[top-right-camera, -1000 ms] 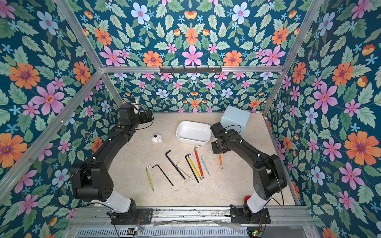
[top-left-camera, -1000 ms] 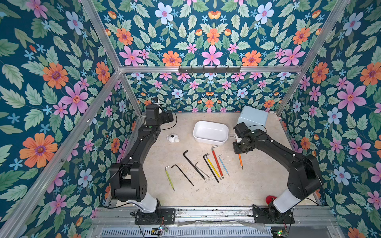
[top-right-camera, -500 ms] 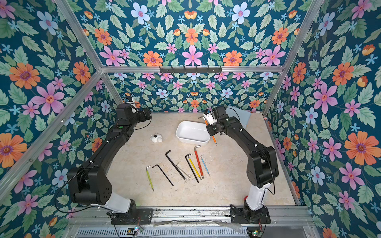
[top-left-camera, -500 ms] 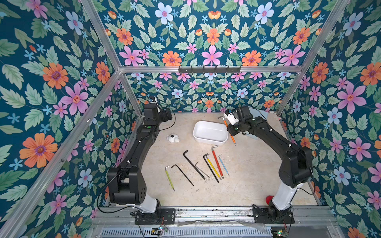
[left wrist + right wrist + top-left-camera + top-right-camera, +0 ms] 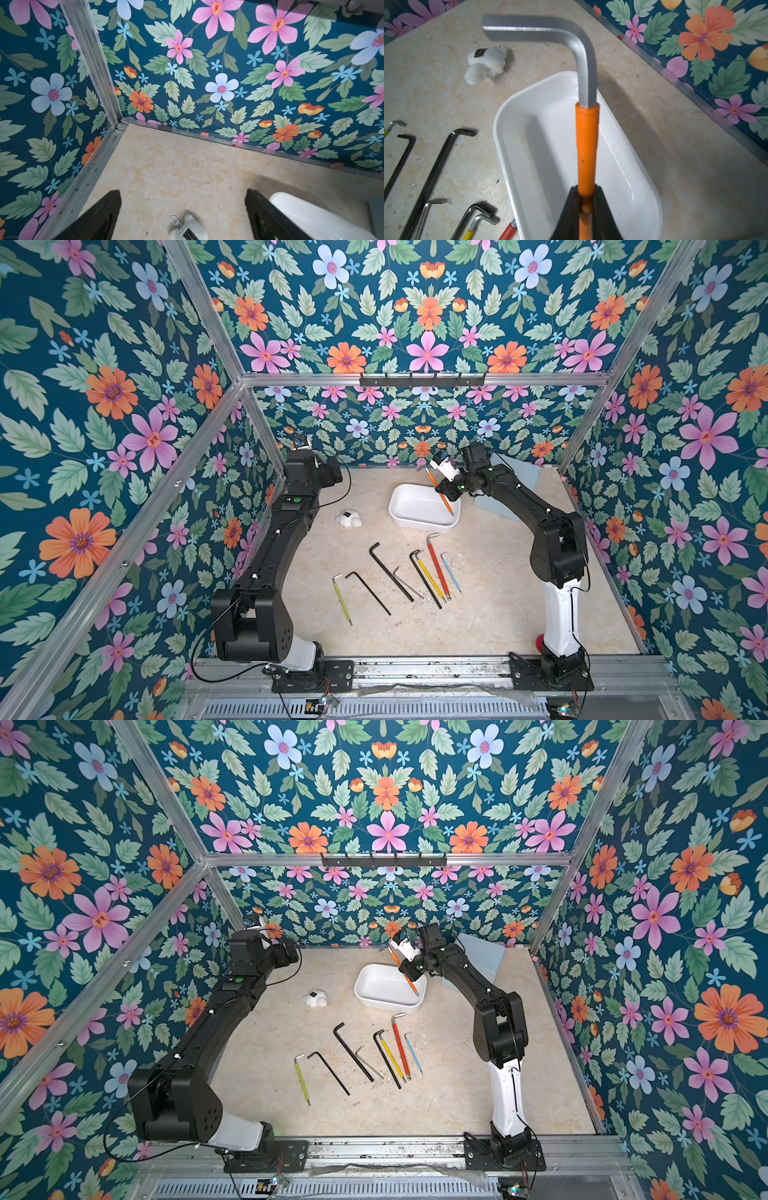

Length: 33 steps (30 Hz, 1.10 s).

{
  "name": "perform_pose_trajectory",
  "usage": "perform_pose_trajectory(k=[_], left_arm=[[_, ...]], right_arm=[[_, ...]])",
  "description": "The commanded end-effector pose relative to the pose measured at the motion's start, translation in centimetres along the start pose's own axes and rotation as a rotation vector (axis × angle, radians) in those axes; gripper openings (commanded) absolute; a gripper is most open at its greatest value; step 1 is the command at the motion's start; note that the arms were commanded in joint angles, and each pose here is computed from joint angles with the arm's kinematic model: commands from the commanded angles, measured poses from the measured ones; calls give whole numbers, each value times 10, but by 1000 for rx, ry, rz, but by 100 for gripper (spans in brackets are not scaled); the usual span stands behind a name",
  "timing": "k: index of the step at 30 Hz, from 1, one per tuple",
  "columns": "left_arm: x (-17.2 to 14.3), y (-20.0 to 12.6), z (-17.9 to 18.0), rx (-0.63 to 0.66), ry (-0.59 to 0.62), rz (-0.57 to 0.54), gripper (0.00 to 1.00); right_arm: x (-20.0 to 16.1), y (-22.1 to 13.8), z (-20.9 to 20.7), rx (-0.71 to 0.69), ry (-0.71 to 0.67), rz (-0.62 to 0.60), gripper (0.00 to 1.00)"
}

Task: Put the hex key on the desktop into the storage box
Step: Place the Allen key in the storage box.

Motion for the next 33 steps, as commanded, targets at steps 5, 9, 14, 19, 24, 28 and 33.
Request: perform_pose_trajectory(k=[5,9,14,19,24,28,33], left_arm=[[2,3,1,26,16,-3,99],[1,6,1,24,19,4,99],[-2,9,1,23,20,15,99],[-6,9,2,29,30,22,99],[-8,7,3,34,41,21,99],[-5,9,4,39,56,7,99],[0,16,2,23,58,0,100]], right_arm=[[-12,22,5,57,-52,23,0],[-20,35,10,49,-55,64,0],[-21,50,11,38,7,75,0],[-23,59,10,2,38,84,5],[-17,65,6,-18,94,86,33],[-9,67,6,-59,105,76,38],[14,52,2,-138,136,16,40]])
Point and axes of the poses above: each gripper's point midway between its finger pads, its own y axis out along the fingers, its own z axis along the line the jaws close on, x = y × z, the point moved 9 cm from there along -y, back along the fingers, and after that the axes turned 5 degrees about y, right-handed, at the moved point
